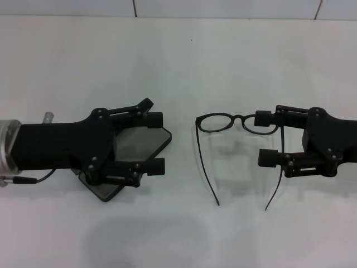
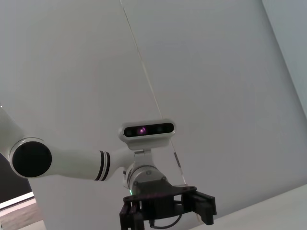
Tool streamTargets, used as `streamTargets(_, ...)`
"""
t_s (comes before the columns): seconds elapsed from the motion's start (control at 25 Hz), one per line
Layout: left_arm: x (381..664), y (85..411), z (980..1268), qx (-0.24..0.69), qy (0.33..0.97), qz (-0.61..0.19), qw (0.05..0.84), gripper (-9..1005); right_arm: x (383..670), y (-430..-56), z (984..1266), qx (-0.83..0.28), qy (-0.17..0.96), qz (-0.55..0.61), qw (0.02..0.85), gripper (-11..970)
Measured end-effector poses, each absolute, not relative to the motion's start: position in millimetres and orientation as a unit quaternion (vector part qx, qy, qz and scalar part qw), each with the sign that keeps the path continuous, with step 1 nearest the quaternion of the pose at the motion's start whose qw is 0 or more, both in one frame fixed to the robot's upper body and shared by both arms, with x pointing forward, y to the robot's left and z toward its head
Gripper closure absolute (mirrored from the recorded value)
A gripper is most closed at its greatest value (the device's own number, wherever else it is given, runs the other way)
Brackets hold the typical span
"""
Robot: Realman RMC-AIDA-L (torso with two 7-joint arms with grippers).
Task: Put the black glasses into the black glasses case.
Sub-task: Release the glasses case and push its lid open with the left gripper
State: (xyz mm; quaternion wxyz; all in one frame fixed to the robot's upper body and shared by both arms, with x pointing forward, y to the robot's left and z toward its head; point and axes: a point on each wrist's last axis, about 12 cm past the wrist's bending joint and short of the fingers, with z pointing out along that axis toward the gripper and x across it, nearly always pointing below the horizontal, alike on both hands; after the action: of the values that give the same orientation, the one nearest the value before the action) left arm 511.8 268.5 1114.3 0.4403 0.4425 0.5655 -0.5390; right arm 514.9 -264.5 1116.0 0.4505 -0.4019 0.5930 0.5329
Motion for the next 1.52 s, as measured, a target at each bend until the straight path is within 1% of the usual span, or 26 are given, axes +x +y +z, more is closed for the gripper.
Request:
streamTargets(0.52, 516.2, 268.8, 1115.6, 0.432, 0.573, -0.533, 0.448, 168, 514.6, -265.7, 1115.4, -0.399, 0.594, 0.530, 0.455, 103)
streamTargets(0.6, 524.3, 268.4, 1121.3, 0.419, 0.589, -0.527, 0.446, 175, 517.7, -268.7, 1111.5, -0.391, 0.607, 0.510, 0.468, 103)
streamTargets(0.68, 536.1, 264.8, 1131.2, 0.411, 0.630, -0.510, 0.418, 182, 519.0, -271.5, 1108.5, -0.384, 0.617, 0.497, 0.473, 103)
streamTargets(0.72, 543.1, 260.0, 1142.2, 0.410, 0.672, -0.482, 0.386, 186, 519.2, -272.9, 1107.1, -0.381, 0.622, 0.492, 0.475, 103)
streamTargets(0.76, 544.8, 258.2, 1147.0, 0.410, 0.683, -0.470, 0.379, 190, 518.9, -275.9, 1105.3, -0.375, 0.628, 0.486, 0.478, 103)
streamTargets(0.84, 549.0, 253.5, 1170.1, 0.420, 0.714, -0.412, 0.378, 197, 516.6, -282.3, 1101.8, -0.362, 0.638, 0.476, 0.485, 103)
streamTargets(0.92, 550.1, 251.4, 1200.7, 0.425, 0.746, -0.332, 0.390, 204, 513.8, -287.6, 1099.4, -0.352, 0.642, 0.470, 0.493, 103)
streamTargets(1.04, 551.2, 242.8, 1232.1, 0.426, 0.787, -0.234, 0.380, 215, 506.3, -296.7, 1095.7, -0.331, 0.646, 0.463, 0.509, 103)
streamTargets(1.12, 553.5, 236.2, 1237.9, 0.419, 0.813, -0.189, 0.358, 221, 502.3, -301.4, 1094.4, -0.320, 0.647, 0.461, 0.516, 103)
streamTargets(1.24, 554.3, 225.3, 1233.7, 0.415, 0.845, -0.135, 0.310, 230, 499.3, -305.3, 1093.8, -0.310, 0.647, 0.461, 0.522, 103)
streamTargets(1.36, 550.6, 207.3, 1223.5, 0.424, 0.859, -0.112, 0.263, 231, 497.0, -307.3, 1093.1, -0.305, 0.647, 0.462, 0.525, 103)
streamTargets(1.52, 547.1, 194.1, 1216.1, 0.433, 0.863, -0.097, 0.241, 233, 497.4, -307.3, 1093.4, -0.305, 0.646, 0.462, 0.525, 104)
